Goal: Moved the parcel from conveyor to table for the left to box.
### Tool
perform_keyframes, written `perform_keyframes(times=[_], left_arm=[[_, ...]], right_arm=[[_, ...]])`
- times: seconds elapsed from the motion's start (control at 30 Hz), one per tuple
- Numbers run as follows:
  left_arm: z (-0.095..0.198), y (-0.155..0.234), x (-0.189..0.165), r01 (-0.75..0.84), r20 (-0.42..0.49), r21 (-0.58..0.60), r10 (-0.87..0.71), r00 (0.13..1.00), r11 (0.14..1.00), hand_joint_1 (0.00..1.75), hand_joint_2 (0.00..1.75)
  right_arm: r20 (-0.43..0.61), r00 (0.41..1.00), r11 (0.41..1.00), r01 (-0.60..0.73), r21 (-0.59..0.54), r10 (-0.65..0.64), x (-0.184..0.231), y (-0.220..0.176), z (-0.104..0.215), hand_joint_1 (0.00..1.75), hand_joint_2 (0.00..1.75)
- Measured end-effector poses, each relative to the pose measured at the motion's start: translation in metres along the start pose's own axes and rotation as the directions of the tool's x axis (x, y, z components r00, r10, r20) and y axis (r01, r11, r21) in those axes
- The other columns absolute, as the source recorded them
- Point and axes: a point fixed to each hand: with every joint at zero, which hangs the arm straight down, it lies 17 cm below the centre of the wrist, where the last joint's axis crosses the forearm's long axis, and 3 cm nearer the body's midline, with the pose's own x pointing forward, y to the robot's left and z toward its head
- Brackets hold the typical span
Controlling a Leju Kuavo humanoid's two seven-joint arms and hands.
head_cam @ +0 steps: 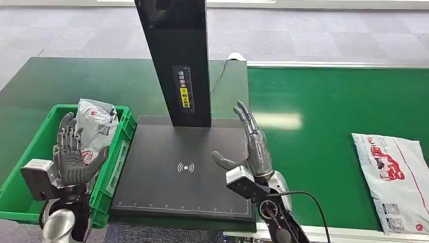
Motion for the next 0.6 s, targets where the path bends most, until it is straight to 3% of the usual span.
perform_keyframes(times=[0.2,0.4,0.53,0.6], left_arm=[[0.010,-0.018,0.005,-0.041,-0.002,-0.076,0.041,0.999,0.996,0.00,1.75],[0.016,-0.042,0.029,-0.190,0.055,-0.179,0.203,0.978,0.965,0.00,1.75],[0.027,-0.077,0.045,-0.359,0.033,-0.287,0.384,0.923,0.888,0.00,1.75],[0.036,-0.101,0.045,-0.412,-0.012,-0.332,0.433,0.901,0.848,0.00,1.75]], right_arm=[[-0.007,1.000,1.000,0.018,0.016,-0.018,-0.001,0.009,0.000,0.00,1.75],[-0.002,0.999,0.998,0.053,0.023,-0.053,0.000,0.014,0.000,0.00,1.75],[-0.039,0.985,0.985,0.169,0.035,-0.168,-0.001,0.023,-0.001,0.00,1.75],[-0.105,0.963,0.967,0.252,0.027,-0.248,-0.010,0.030,0.001,0.00,1.75]])
